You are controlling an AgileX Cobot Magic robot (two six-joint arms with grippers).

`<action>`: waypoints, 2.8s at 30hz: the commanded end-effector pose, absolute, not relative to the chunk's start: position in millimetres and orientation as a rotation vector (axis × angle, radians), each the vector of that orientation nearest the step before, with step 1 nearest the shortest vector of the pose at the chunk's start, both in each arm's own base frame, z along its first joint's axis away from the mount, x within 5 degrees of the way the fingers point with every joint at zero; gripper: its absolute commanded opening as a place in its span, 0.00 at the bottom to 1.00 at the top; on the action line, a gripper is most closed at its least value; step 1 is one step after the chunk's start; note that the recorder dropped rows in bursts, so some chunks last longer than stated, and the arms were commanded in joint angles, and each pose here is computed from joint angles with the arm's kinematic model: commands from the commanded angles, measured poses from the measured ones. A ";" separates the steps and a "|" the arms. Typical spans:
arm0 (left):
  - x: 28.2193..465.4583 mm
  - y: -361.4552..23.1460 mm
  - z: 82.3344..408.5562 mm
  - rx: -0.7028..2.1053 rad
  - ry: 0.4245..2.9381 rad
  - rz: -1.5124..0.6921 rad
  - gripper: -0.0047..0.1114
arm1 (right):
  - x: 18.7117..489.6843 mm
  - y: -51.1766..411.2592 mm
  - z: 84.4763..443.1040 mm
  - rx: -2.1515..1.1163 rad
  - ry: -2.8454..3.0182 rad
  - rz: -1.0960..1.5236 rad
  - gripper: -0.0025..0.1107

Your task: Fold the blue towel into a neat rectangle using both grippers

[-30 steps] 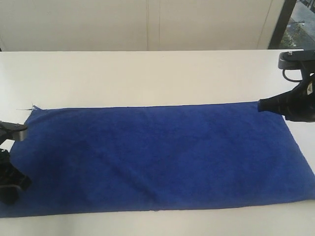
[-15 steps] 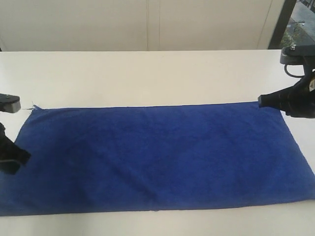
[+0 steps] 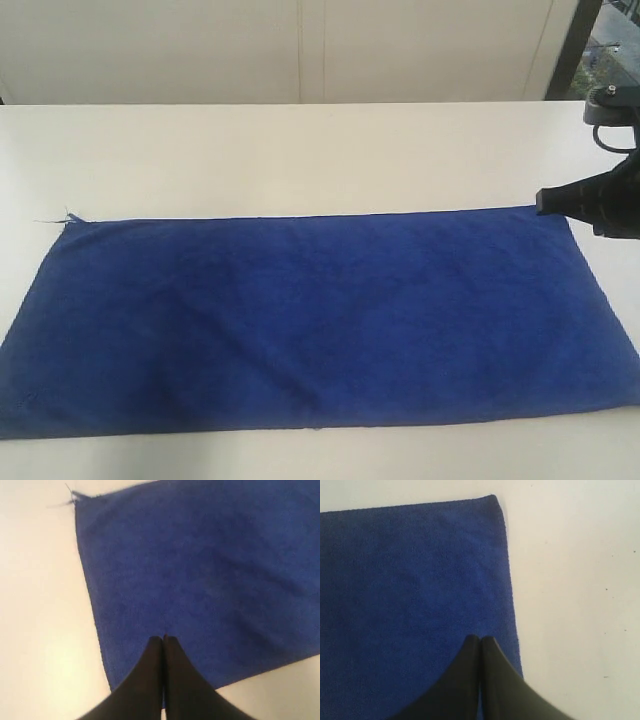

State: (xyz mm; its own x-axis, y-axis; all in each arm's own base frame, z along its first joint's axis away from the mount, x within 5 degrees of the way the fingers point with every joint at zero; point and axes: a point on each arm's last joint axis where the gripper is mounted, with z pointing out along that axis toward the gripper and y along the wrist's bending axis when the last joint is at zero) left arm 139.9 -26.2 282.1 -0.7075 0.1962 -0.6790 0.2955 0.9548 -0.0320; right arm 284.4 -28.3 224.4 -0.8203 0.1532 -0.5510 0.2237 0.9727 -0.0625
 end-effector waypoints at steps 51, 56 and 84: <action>64.8 -23.3 309.1 0.360 2.117 -0.174 0.04 | 416.1 -94.7 122.4 0.370 2.604 -0.017 0.02; 64.8 -23.3 309.1 0.360 2.117 -0.174 0.04 | 416.7 -102.3 113.0 0.372 2.598 -0.039 0.02; 64.8 -23.3 309.1 0.362 2.116 -0.173 0.04 | 394.4 -131.7 179.4 0.515 2.517 -0.048 0.02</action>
State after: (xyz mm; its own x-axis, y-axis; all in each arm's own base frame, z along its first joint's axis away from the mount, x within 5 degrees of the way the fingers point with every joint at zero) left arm 65.8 -22.6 311.0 -0.4995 0.2003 -0.8428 0.3217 0.9462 0.0342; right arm 403.4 -130.9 156.8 -0.7676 0.3442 -0.5407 0.3653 0.9281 0.0722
